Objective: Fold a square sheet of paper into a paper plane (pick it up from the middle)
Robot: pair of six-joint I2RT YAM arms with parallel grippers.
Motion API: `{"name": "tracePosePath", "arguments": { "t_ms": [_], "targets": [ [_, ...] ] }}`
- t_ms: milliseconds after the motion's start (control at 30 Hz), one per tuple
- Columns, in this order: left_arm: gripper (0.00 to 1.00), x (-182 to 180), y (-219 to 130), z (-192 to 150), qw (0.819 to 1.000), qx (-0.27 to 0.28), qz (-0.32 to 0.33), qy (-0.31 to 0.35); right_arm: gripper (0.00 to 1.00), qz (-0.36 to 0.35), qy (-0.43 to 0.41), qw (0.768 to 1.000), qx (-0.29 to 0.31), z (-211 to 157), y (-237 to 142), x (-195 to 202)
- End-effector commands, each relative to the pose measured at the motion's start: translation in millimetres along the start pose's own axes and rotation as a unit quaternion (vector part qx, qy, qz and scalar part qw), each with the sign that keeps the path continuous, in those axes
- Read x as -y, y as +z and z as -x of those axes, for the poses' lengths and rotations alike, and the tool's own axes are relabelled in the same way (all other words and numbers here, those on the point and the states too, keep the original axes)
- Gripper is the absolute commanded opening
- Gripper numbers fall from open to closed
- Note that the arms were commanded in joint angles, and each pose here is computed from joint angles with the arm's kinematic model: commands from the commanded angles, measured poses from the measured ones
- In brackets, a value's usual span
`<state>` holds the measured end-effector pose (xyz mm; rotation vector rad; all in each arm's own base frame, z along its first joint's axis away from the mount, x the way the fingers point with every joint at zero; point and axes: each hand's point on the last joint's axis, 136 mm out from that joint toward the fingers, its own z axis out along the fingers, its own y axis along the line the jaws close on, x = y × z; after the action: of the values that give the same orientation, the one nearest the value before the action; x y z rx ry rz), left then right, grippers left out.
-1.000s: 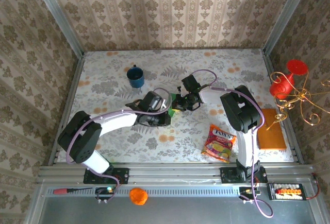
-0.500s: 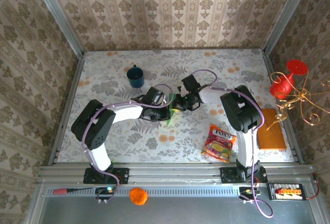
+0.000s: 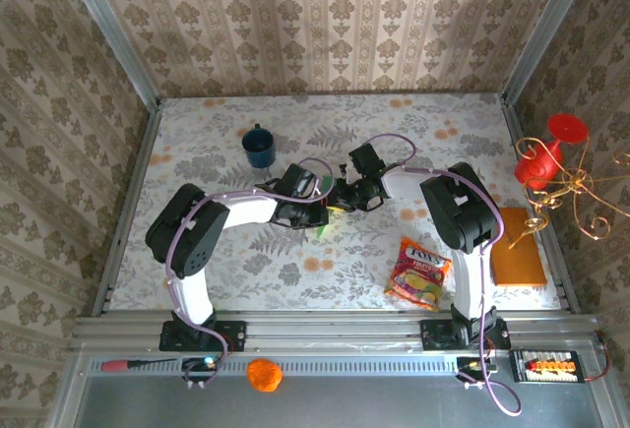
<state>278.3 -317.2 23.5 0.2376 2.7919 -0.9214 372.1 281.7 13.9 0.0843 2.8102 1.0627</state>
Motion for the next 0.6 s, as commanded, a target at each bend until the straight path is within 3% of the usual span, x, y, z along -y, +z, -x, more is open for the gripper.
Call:
{"name": "tracePosePath", "arguments": {
  "t_ms": [0,300,567],
  "targets": [
    [0.05,-8,5,-4,1.000,-0.014,0.010,0.003,0.15,-0.082,0.041,0.996,-0.021,-18,10,54],
    [0.04,-18,7,-11,0.999,-0.023,0.028,0.001,0.10,-0.012,0.001,1.000,0.010,2,-19,0],
    [0.03,-19,8,-11,0.999,-0.022,0.028,0.002,0.05,-0.043,0.007,0.999,0.000,7,-1,12]
  ]
}}
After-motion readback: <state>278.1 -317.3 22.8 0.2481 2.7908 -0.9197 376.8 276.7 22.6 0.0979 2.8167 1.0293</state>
